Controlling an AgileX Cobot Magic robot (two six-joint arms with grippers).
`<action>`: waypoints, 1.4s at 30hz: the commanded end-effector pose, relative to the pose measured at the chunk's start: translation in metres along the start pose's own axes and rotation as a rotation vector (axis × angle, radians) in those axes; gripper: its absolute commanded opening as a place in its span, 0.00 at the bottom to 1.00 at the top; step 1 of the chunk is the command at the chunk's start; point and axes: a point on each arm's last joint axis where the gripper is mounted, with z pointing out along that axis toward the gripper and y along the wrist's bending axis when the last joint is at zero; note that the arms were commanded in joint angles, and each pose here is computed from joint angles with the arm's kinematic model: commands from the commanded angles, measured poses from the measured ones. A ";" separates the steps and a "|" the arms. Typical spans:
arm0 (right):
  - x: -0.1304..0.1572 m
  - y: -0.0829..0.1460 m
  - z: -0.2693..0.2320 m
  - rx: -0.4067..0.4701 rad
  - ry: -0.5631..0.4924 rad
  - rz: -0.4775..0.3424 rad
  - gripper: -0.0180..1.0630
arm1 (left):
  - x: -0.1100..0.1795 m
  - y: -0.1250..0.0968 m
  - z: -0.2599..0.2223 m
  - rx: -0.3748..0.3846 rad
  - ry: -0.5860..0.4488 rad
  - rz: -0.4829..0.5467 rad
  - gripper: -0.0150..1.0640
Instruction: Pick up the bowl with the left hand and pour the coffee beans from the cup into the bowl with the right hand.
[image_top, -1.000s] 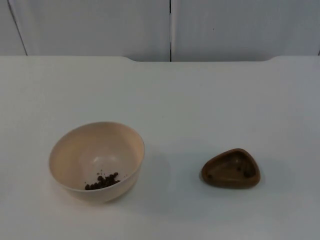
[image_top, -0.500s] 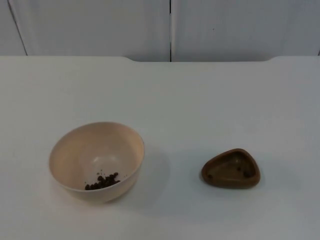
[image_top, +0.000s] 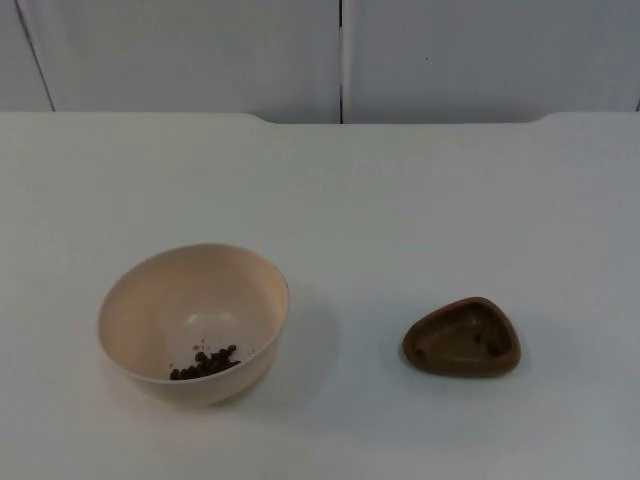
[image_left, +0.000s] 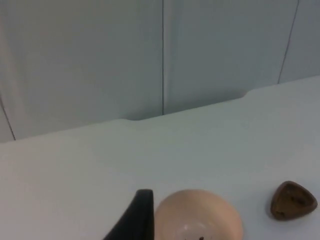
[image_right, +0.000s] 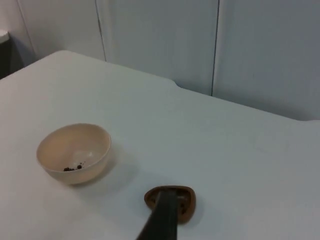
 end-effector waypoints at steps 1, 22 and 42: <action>0.006 0.001 -0.006 -0.002 0.001 -0.026 0.72 | 0.004 -0.002 -0.007 0.002 -0.025 0.016 0.95; 0.064 0.006 0.020 -0.052 0.185 -0.024 0.72 | 0.066 0.003 0.021 -0.002 0.156 -0.014 0.95; 0.065 0.003 0.022 -0.017 0.183 -0.009 0.72 | 0.078 0.011 0.024 -0.089 0.243 -0.058 0.95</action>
